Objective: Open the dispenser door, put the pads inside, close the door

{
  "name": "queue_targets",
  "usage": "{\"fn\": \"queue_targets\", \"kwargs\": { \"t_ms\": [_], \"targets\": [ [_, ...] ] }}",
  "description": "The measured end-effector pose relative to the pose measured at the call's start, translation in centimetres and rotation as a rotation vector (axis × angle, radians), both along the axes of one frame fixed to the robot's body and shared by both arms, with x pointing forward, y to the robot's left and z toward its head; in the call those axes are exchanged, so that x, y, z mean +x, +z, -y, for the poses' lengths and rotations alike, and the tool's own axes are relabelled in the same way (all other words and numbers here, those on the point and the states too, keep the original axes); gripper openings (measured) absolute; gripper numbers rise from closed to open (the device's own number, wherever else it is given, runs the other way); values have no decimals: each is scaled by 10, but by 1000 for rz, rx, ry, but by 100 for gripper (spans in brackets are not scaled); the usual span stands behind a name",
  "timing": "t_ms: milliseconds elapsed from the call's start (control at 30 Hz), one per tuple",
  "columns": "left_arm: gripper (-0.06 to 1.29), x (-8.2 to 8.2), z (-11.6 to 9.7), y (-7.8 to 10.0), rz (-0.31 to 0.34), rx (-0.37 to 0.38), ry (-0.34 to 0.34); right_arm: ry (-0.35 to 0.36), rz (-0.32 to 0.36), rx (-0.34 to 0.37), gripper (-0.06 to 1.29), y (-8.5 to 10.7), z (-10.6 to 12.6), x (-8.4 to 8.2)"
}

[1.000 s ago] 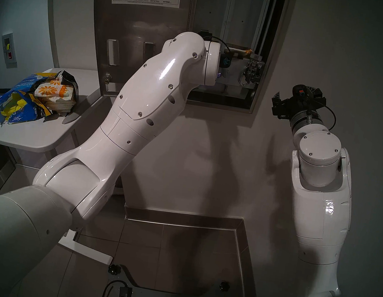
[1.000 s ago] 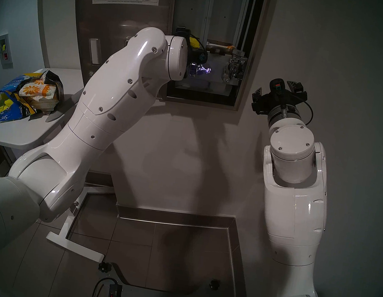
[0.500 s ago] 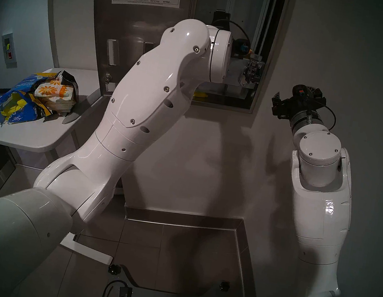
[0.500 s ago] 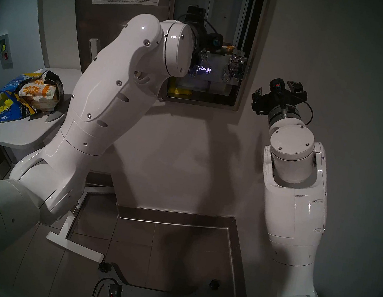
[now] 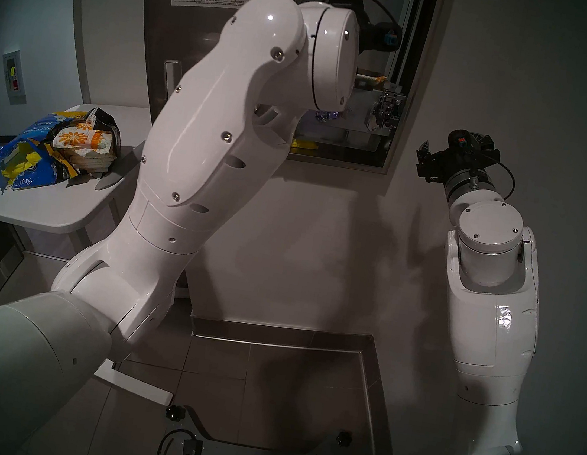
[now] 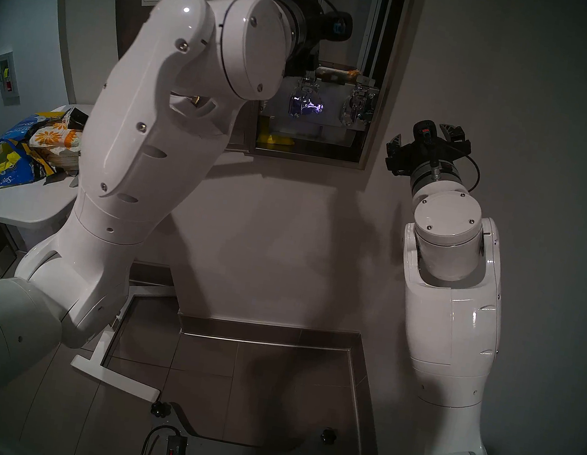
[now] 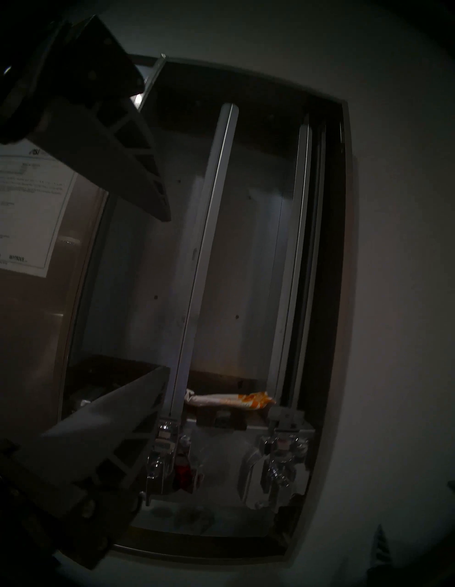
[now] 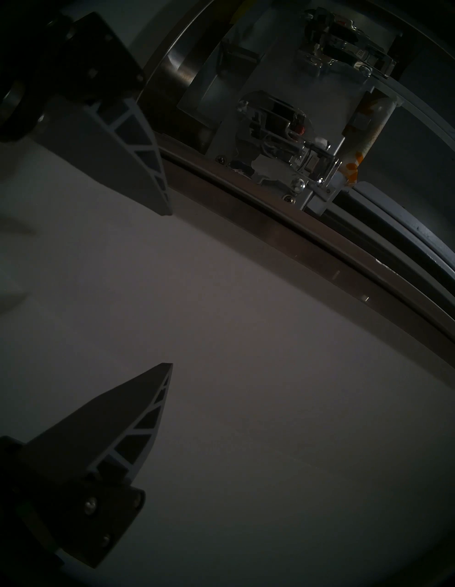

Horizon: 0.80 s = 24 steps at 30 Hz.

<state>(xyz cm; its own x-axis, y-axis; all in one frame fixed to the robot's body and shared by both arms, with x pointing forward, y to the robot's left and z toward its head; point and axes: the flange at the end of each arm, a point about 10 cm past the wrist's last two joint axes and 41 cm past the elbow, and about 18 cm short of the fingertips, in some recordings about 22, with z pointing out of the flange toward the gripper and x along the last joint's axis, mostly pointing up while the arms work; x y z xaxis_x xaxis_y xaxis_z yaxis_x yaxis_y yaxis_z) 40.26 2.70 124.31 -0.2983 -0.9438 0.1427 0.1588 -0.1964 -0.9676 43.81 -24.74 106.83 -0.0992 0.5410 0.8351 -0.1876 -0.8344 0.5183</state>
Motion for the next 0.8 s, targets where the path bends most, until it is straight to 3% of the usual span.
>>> {"fn": "queue_targets", "kwargs": {
  "t_ms": [533,800],
  "targets": [
    [123,-66,-27,38,107,-179,-109,0,-1,0,121,0,0,0],
    [123,-97,-46,45,139,-238,-154,0,-1,0,121,0,0,0]
  ]
}}
